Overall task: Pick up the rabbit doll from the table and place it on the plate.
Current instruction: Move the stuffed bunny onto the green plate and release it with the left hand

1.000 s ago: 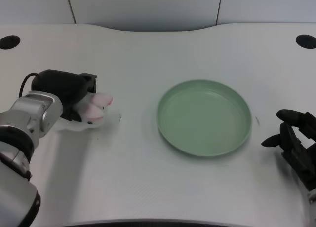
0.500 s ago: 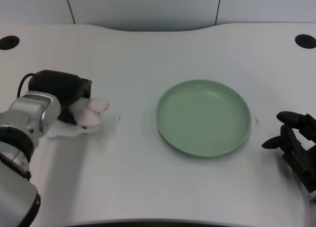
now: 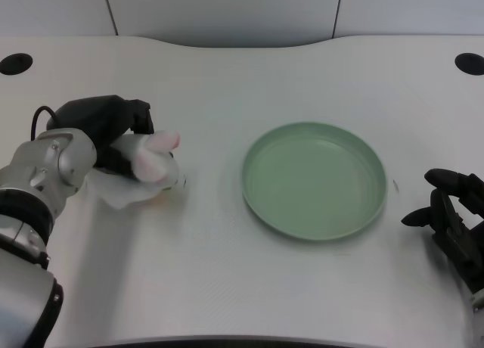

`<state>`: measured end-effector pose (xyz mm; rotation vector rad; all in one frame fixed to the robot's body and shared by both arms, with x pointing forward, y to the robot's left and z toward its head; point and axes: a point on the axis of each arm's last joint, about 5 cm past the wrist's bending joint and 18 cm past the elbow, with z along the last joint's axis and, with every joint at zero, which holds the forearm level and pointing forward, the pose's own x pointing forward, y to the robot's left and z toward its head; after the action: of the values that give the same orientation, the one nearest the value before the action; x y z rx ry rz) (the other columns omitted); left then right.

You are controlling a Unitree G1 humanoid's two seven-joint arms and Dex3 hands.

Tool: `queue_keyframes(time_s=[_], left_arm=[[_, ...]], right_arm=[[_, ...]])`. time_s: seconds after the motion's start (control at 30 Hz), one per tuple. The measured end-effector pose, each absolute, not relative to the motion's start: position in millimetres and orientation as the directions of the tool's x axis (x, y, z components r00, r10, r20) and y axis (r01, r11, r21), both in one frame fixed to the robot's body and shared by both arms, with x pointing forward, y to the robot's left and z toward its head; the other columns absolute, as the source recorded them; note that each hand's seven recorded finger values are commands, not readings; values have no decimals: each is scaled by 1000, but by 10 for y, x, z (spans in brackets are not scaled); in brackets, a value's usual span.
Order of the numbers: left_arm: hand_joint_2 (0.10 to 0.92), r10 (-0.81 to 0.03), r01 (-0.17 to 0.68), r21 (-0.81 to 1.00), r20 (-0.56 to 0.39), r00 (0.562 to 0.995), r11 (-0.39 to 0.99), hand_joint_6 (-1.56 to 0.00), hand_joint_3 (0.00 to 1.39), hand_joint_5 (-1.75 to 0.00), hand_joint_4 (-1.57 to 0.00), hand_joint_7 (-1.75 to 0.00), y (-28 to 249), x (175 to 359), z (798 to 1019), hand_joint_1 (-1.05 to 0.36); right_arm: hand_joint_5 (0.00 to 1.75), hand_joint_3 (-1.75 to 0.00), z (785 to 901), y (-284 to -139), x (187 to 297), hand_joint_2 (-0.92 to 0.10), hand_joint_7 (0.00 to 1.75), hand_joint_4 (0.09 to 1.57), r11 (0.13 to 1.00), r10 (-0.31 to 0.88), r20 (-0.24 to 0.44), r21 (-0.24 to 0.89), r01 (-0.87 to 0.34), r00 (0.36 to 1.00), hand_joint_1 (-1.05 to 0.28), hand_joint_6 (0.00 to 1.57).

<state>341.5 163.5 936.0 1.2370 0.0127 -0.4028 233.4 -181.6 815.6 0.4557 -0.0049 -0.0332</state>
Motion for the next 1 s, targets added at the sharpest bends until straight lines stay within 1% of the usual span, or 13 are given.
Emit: queue_keyframes(time_s=[0.07,0.13,0.27,0.3,0.37,0.43,0.5,0.57,0.67,0.73,0.77,0.87,1.0], left_arm=[[921,-315,301,906,-204,927,299,-953,271,-1743,-759,-1746,1592,3437,9411,-144],[921,-333,284,907,-176,926,312,-928,254,-1746,-751,-1746,1541,3470,9486,-139],[921,-375,248,915,-119,919,318,-906,239,-1746,-743,-1746,1433,3532,9652,-135],[921,-383,245,916,-112,917,319,-901,241,-1746,-745,-1746,1414,3537,9668,-112],[921,-406,250,914,-106,908,320,-899,270,-1746,-753,-1746,1347,3536,9670,-82],[921,-435,261,910,-101,894,323,-867,269,-1739,-728,-1746,1255,3528,9660,-59],[921,-460,268,907,-96,883,325,-859,275,-1734,-717,-1746,1177,3528,9675,-52],[921,-481,267,907,-85,872,325,-895,308,-1744,-725,-1746,1102,3538,9721,-36],[918,-511,264,906,-63,857,331,-910,314,-1746,-721,-1746,984,3545,9777,-22],[920,-530,270,906,-61,846,326,-847,327,-1644,-696,-1746,895,3537,9786,-8],[921,-542,274,905,-60,838,324,-843,340,-1645,-697,-1746,841,3530,9788,2],[921,-582,293,902,-59,811,317,-847,389,-1731,-690,-1746,655,3496,9786,18],[921,-608,308,900,-64,791,307,-859,394,-1745,-710,-1746,488,3454,9771,27]], right_arm=[[1195,-703,8160,-1818,2339,-678,679,904,899,-34,-5,436,33,999,-219,887],[1201,-689,8160,-1821,2344,-677,671,898,901,-31,-8,434,32,999,-232,886],[1184,-592,8167,-1818,2363,-722,634,899,901,-21,-9,434,23,1000,-251,896],[1173,-566,8173,-1815,2371,-736,626,901,901,-20,-8,434,21,1000,-245,894],[1119,-441,8178,-1821,2380,-804,587,920,901,-18,-10,434,21,1000,-238,903],[1105,-385,8180,-1815,2391,-835,571,942,899,-13,-17,438,19,1000,-233,923],[1108,-371,8181,-1807,2399,-839,567,949,898,-9,-22,439,18,1000,-232,939],[1102,-362,8181,-1802,2402,-838,550,953,899,-11,-28,437,22,1000,-237,957],[1103,-362,8178,-1795,2402,-837,530,963,902,-14,-37,431,29,999,-232,974],[1098,-369,8176,-1792,2400,-837,513,940,903,-8,-37,429,23,999,-220,949],[1101,-370,8175,-1789,2400,-836,511,939,902,-3,-34,431,17,999,-220,947],[1089,-354,8168,-1760,2397,-839,501,937,898,19,-28,439,-5,999,-238,949],[1079,-322,8164,-1738,2396,-863,491,937,901,24,-33,433,-8,999,-254,957]])
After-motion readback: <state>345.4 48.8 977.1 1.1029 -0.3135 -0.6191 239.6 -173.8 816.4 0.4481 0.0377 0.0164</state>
